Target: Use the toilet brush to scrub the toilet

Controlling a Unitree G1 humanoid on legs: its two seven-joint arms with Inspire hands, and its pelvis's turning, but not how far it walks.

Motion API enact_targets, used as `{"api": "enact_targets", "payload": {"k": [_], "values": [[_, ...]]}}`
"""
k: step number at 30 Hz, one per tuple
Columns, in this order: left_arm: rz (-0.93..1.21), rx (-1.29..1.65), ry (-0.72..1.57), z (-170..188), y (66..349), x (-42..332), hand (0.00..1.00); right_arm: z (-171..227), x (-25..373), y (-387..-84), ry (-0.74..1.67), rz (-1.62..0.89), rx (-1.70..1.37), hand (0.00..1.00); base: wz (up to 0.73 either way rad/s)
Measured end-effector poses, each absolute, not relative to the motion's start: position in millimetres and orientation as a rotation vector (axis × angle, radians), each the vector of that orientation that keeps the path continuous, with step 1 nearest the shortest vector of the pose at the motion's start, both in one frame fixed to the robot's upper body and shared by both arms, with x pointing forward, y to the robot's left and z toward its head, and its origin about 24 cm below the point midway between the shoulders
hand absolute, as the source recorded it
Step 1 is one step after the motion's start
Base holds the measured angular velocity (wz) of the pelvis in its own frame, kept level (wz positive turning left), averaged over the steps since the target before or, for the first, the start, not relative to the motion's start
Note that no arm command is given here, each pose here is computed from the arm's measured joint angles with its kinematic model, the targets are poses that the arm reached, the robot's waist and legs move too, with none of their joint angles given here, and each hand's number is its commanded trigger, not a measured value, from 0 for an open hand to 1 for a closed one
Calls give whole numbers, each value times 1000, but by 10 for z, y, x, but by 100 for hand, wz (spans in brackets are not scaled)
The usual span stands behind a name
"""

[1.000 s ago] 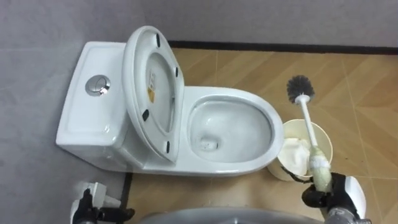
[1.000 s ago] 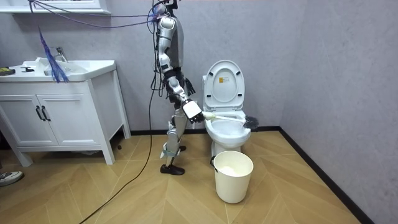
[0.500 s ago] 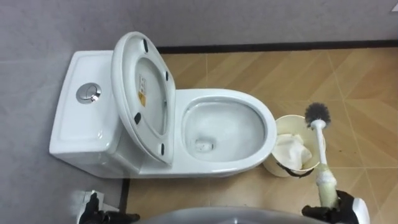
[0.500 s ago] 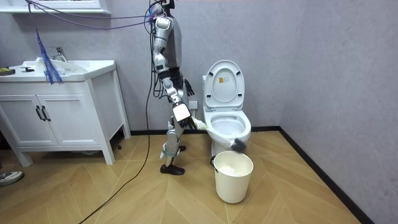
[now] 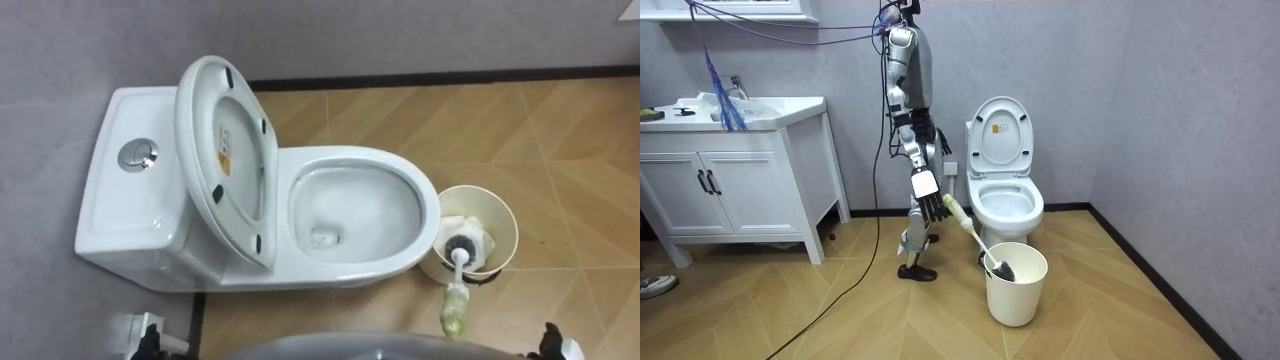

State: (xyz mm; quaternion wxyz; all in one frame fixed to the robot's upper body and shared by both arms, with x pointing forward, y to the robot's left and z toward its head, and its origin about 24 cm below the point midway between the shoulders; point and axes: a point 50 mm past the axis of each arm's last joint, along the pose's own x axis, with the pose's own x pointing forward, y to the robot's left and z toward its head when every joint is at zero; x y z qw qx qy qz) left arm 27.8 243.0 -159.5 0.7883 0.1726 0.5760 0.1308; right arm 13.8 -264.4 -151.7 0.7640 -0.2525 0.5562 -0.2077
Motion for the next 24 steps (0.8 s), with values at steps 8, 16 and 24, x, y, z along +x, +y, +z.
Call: {"api": "enact_targets", "payload": {"k": [8, 16, 24], "values": [[260, 389, 1241, -1587, 2466, 312, 0, -1575, 53, -2608, 1290, -389, -532, 0, 0], [234, 426, 1308, -1606, 2465, 205, 0, -1637, -18, -2536, 1408, -251, -441, 0, 0], [200, 450, 1378, -1620, 2461, 93, 0, -1686, -177, -2438, 1544, -140, -354, 0, 5]]}}
